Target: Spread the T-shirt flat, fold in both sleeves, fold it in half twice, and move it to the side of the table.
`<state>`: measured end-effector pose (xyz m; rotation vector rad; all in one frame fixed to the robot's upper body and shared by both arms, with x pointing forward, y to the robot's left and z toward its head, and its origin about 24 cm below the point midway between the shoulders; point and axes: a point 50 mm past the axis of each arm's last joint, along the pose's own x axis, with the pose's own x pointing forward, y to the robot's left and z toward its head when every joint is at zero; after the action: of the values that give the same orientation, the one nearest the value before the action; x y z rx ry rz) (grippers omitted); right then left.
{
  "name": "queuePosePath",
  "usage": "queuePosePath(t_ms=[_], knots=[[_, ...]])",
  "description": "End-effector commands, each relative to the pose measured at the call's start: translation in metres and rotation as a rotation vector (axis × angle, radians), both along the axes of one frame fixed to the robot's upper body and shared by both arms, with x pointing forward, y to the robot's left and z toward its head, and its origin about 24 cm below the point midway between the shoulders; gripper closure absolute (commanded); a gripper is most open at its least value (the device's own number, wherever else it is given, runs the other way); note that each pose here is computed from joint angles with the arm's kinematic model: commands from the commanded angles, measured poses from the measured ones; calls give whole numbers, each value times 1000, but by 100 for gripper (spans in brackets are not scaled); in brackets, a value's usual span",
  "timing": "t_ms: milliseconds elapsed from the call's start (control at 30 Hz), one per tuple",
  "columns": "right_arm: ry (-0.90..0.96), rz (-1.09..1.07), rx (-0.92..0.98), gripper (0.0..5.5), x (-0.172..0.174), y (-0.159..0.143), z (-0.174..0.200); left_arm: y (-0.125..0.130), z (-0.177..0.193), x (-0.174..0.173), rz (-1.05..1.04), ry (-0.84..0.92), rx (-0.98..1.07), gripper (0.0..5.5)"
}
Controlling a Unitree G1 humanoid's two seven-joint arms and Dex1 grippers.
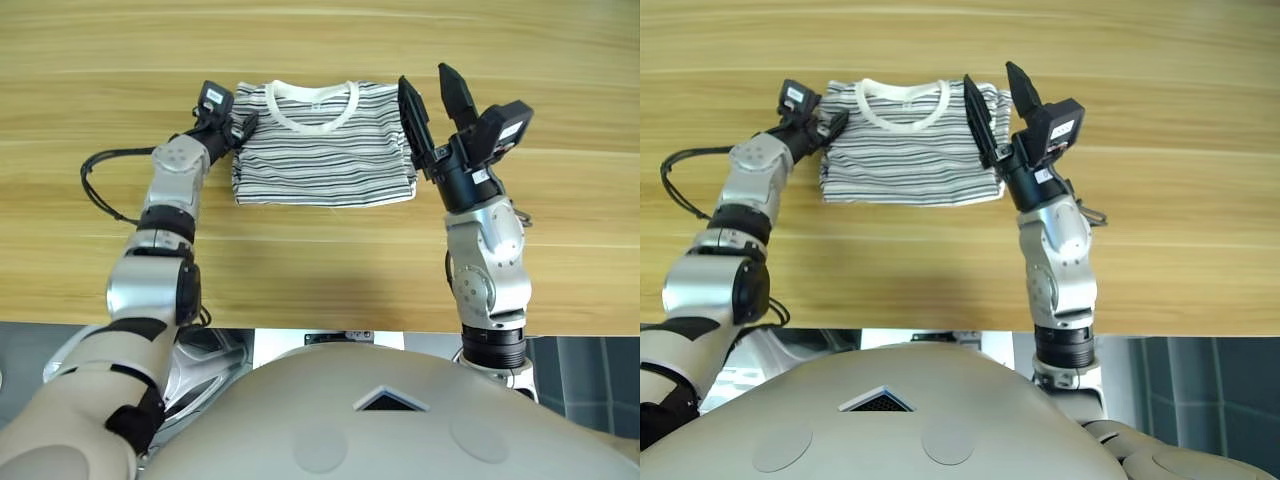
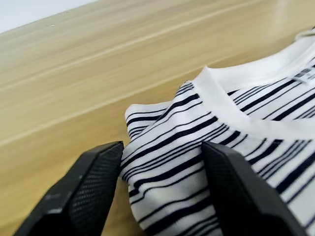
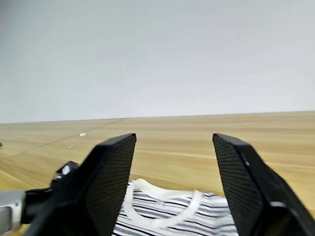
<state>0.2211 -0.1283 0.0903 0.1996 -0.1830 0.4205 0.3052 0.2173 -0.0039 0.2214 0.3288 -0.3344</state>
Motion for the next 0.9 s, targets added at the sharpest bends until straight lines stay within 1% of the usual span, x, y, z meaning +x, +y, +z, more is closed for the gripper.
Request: queuePosePath(t_ms=[33, 100, 200, 267, 333, 433, 533, 600, 667, 767, 800, 833, 867, 900], knots=[[128, -20, -136, 261, -6, 0, -29, 17, -42, -122, 162, 313, -56, 254], [157, -3, -201, 261, -10, 1, -36, -2, -33, -163, 105, 374, -140, 254], [219, 16, -299, 261, -15, -10, -44, -38, 2, -223, -131, 388, -258, 254], [238, 34, -348, 261, -19, -23, -44, -45, 19, -247, -187, 387, -285, 254], [258, 51, -374, 261, -25, -34, -44, -54, 35, -258, -256, 360, -319, 254], [282, 73, -380, 261, -34, -41, -43, -72, 46, -254, -357, 306, -370, 254], [291, 116, -411, 261, -48, -50, -40, -81, 42, -232, -367, 239, -356, 254], [251, 165, -428, 261, -60, -69, -31, -76, 48, -217, -310, 152, -349, 254], [232, 164, -434, 261, -68, -92, -25, -71, 57, -210, -278, 77, -370, 254], [294, 112, -508, 261, -73, -124, -37, -76, 69, -212, -342, -47, -385, 254], [320, 135, -527, 261, -75, -126, -43, -78, 77, -213, -379, -106, -398, 254], [346, 179, -554, 261, -76, -122, -51, -79, 86, -215, -419, -167, -419, 254], [364, 221, -572, 261, -78, -116, -58, -80, 92, -217, -449, -214, -434, 254], [387, 272, -570, 261, -78, -103, -67, -82, 98, -217, -482, -264, -442, 254]])
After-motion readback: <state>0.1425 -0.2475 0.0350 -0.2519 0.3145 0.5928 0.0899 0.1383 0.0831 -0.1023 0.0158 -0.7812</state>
